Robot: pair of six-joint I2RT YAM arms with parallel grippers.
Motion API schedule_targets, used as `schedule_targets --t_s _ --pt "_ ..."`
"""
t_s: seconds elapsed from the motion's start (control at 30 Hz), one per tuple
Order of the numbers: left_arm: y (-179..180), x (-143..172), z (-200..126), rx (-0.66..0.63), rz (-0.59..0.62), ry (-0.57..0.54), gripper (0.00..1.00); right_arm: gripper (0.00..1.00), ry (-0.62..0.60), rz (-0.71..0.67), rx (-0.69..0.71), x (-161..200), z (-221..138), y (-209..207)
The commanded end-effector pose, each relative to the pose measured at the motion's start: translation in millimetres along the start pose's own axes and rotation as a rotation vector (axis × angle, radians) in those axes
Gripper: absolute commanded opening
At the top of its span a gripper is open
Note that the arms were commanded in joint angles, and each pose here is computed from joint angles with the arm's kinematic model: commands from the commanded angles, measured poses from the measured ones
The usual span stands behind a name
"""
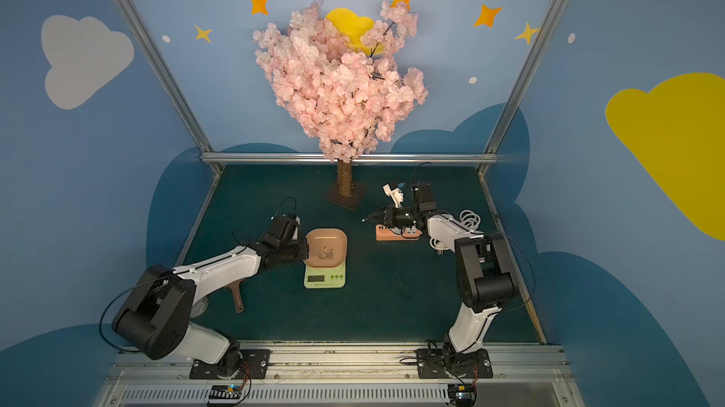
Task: Charge the electronic scale
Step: Pick up the electronic scale at the center of the board.
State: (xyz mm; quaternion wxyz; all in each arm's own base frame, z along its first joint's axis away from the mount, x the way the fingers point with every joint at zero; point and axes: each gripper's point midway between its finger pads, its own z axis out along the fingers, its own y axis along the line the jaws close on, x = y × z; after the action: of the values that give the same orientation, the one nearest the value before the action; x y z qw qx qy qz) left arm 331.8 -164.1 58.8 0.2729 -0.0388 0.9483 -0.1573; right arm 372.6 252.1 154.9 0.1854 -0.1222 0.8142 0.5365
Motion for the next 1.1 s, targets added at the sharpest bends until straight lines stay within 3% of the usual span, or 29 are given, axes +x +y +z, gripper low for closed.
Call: schedule_targets --t_s 0.0,0.2,0.6,0.87,1.07 --pt "2.3 -0.9 4.4 -0.011 -0.001 0.015 0.13 0.0 0.009 0.043 0.015 4.8 4.8 -9.9" --pt "-0.8 -6.3 4.5 0.003 -0.019 -0.002 0.03 0.0 0.007 0.065 0.017 7.4 5.4 -13.5" --pt "-18.7 -48.5 -18.5 0.157 -0.152 -0.129 0.03 0.0 -0.059 0.108 0.007 4.4 -0.2 -8.6" --pt "-38.2 -77.4 -26.6 0.26 -0.159 -0.186 0.03 0.0 -0.119 0.142 -0.039 4.8 -4.6 -1.3" --pt "-65.2 -96.1 -27.2 0.41 -0.149 -0.202 0.03 0.0 -0.143 0.156 -0.093 8.0 -6.4 3.2"
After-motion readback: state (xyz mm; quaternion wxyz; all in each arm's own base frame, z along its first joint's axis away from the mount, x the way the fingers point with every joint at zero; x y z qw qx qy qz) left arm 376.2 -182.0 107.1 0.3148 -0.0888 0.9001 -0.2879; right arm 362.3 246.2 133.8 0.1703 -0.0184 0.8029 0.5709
